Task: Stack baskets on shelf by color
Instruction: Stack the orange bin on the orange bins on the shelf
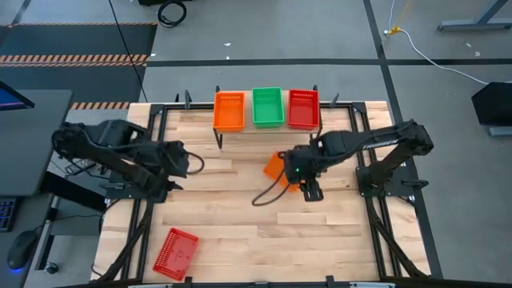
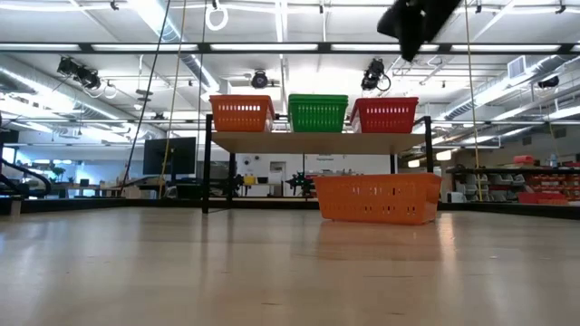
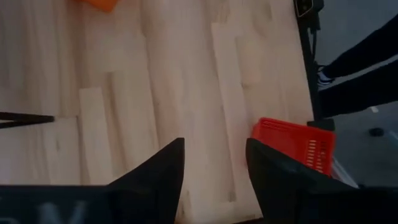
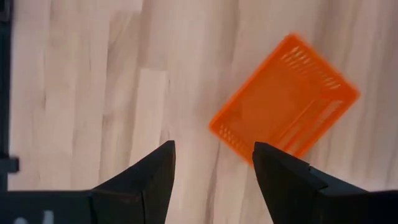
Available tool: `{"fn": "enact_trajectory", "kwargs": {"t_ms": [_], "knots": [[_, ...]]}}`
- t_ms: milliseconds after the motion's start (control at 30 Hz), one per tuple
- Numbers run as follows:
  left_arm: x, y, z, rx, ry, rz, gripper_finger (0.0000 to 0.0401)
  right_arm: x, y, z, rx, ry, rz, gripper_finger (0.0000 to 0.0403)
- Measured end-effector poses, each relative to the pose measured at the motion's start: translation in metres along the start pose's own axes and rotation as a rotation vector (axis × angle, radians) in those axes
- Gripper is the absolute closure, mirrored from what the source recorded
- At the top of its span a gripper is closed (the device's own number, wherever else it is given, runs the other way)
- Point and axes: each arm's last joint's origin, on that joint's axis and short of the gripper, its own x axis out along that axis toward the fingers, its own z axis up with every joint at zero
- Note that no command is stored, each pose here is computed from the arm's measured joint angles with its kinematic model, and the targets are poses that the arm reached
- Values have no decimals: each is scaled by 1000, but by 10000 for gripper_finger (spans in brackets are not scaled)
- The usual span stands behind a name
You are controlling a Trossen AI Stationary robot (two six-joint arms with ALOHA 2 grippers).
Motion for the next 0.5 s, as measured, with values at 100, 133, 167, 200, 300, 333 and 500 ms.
{"fn": "enact_trajectory", "kwargs": {"t_ms": [100,133,167,200,300,333,500], "knots": [[17,-8,-5,-17,28,-2,223,18,4,-9,4,66,-16,183],[23,-11,-9,-22,37,4,222,25,5,-12,7,86,-25,183],[29,-13,-12,-33,44,10,222,31,4,-15,9,102,-36,183],[34,-15,-15,-42,40,16,221,37,4,-17,10,112,-42,183],[49,-23,-17,-72,2,21,222,53,3,-20,-4,102,-43,183],[52,-25,-17,-84,-17,19,224,58,3,-21,-15,94,-43,183],[56,-34,-13,-150,-94,23,228,79,3,-23,-110,44,-36,183]]}}
